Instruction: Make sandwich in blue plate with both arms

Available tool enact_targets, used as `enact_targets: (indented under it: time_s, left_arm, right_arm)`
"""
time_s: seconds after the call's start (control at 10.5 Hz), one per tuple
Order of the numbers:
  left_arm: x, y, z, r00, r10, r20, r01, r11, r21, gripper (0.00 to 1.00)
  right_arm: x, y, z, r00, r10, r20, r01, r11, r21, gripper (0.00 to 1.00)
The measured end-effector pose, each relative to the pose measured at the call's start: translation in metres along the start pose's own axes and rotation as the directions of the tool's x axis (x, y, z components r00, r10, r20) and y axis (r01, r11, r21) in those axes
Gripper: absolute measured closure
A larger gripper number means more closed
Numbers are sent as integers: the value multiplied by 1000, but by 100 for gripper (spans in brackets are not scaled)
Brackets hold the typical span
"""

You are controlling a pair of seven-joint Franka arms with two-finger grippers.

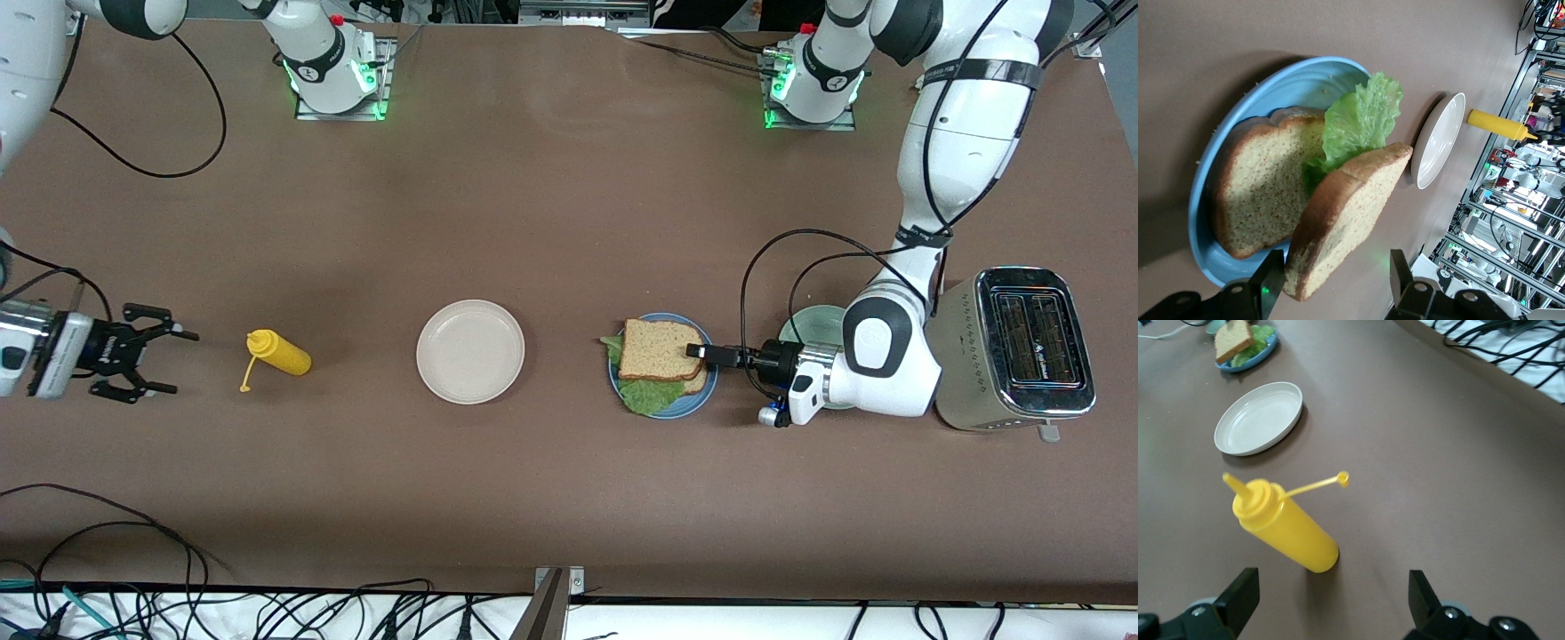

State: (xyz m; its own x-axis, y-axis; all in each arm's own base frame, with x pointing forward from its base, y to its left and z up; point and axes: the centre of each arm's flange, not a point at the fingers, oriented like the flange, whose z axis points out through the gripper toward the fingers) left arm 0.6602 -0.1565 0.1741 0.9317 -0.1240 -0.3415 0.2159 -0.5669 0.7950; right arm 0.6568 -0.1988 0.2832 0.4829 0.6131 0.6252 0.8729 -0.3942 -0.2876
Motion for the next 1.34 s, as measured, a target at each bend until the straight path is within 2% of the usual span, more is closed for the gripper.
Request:
enact_targets:
  time_s: [0.29, 0.48, 0.57, 0.76, 0.86, 1.05, 1.14, 1.34]
  left_arm:
    - [1, -2, -1, 1000, 8, -3, -8, 1000, 1, 26]
    - [2, -10, -5, 1000, 7, -8, -7, 1000, -2, 26]
    - [2, -13, -7, 1000, 3, -11, -3, 1000, -3, 25]
    - [3, -20, -15, 1000, -7, -24, 7, 1000, 3, 22]
    - [4, -23, -20, 999, -10, -32, 10, 1000, 5, 20]
    - [5, -28, -41, 998, -16, -62, 17, 1000, 19, 0]
    - [3, -25, -53, 997, -10, -74, 13, 1000, 28, 0]
    - [-8, -7, -78, 997, 45, -67, -36, 991, 132, 0]
  right_arm:
    - [58, -7, -47, 979, 152, 133, -143, 987, -77, 0]
    - [100, -23, -61, 938, 278, 205, -254, 957, -137, 0]
    - [123, -34, -62, 906, 352, 233, -318, 932, -171, 0]
    - [165, -58, -60, 836, 488, 252, -434, 868, -242, 0]
    - [183, -68, -56, 793, 559, 242, -497, 823, -274, 0]
    - [224, -92, -36, 691, 681, 242, -591, 725, -354, 0]
    - [245, -106, -19, 631, 740, 235, -627, 664, -406, 0]
    - [285, -134, 15, 540, 817, 204, -648, 558, -519, 0]
